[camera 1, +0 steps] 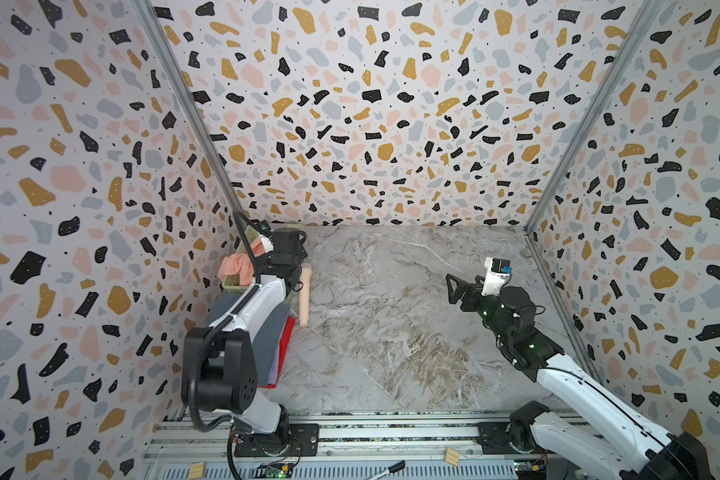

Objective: Fold and stack the t-shirts
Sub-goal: 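Grasp the pink t-shirt in the green basket with left gripper while right arm rises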

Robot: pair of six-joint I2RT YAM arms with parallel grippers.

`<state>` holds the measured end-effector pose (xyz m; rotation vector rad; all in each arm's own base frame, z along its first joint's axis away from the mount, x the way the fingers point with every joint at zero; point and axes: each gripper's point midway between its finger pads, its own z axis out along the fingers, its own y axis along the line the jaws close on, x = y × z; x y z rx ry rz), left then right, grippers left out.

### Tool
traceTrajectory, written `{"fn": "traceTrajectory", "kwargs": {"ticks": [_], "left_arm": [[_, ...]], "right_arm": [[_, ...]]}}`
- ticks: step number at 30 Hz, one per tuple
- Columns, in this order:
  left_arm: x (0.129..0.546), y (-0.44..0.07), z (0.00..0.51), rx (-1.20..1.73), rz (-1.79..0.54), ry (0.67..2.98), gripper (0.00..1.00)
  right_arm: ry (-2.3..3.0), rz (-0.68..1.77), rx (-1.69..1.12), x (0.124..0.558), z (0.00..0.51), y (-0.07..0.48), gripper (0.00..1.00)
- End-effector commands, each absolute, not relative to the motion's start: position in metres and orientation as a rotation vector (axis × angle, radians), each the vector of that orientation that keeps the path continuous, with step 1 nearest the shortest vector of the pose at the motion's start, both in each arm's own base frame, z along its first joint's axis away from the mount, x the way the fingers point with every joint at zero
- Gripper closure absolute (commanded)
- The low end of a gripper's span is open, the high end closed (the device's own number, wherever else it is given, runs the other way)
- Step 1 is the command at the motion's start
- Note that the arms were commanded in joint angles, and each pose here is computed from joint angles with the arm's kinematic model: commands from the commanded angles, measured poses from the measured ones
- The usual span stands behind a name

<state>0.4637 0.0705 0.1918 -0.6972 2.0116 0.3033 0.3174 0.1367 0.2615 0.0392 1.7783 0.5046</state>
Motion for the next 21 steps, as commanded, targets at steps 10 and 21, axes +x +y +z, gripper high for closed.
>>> {"fn": "traceTrajectory", "kwargs": {"ticks": [10,21], "left_arm": [[0.548,0.119,0.089,-0.735,0.154,2.251,0.14],[0.549,0.117,0.048,-0.733,0.163,2.339,0.78]], "right_arm": [[1.790,0.357,0.128,0.306,0.257,0.102,0.01],[1.791,0.334,0.132,0.309,0.254,0.100,0.01]]}}
